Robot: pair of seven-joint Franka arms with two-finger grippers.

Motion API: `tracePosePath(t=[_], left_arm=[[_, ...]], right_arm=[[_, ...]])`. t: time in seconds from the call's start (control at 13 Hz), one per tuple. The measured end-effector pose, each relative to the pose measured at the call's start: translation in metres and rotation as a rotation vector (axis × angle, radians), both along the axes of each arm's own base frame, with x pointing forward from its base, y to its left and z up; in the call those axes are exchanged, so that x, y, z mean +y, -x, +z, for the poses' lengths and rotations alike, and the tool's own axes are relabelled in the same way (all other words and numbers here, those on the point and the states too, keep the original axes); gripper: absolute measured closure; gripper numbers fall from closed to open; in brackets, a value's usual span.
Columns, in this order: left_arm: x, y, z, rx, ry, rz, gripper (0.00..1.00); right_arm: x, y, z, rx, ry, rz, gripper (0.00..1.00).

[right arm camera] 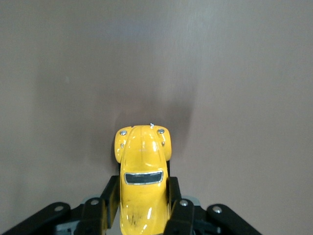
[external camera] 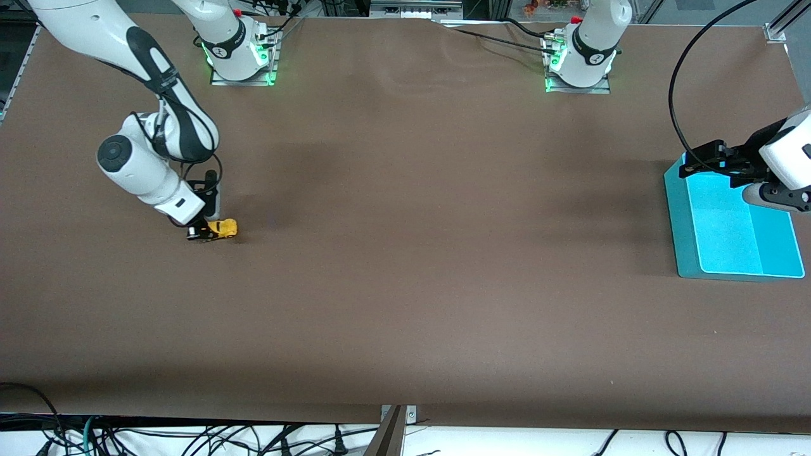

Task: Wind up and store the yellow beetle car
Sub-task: 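Drag the car backward along the table with the right gripper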

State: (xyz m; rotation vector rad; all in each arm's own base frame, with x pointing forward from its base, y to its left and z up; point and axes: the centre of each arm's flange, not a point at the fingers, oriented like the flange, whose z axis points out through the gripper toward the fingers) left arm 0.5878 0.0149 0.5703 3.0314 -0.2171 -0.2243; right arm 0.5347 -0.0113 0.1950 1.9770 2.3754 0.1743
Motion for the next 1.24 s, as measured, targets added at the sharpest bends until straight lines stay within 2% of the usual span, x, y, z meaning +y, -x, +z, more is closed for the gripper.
tracePosePath(t=[0.46, 0.77, 0.93, 1.08, 1.16, 1.24], left_arm=[[0.000, 0.000, 0.000, 0.001, 0.000, 0.000, 0.00], [0.000, -0.003, -0.007, 0.012, 0.002, -0.005, 0.00], [0.000, -0.004, -0.010, 0.013, 0.009, -0.051, 0.00], [0.000, -0.005, -0.013, 0.010, 0.023, -0.128, 0.00], [0.001, -0.007, -0.016, 0.009, 0.029, -0.162, 0.00], [0.001, -0.008, -0.019, 0.010, 0.034, -0.191, 0.00]], right_arm=[[-0.069, 0.000, 0.000, -0.013, 0.023, -0.115, 0.56], [-0.076, 0.000, 0.000, -0.013, 0.023, -0.132, 0.56], [-0.076, 0.000, 0.000, -0.013, 0.023, -0.133, 0.56], [-0.077, 0.001, -0.006, -0.001, 0.021, -0.134, 0.52], [-0.076, 0.005, -0.016, 0.028, 0.017, -0.132, 0.44], [-0.074, 0.004, -0.022, 0.035, 0.015, -0.128, 0.43]])
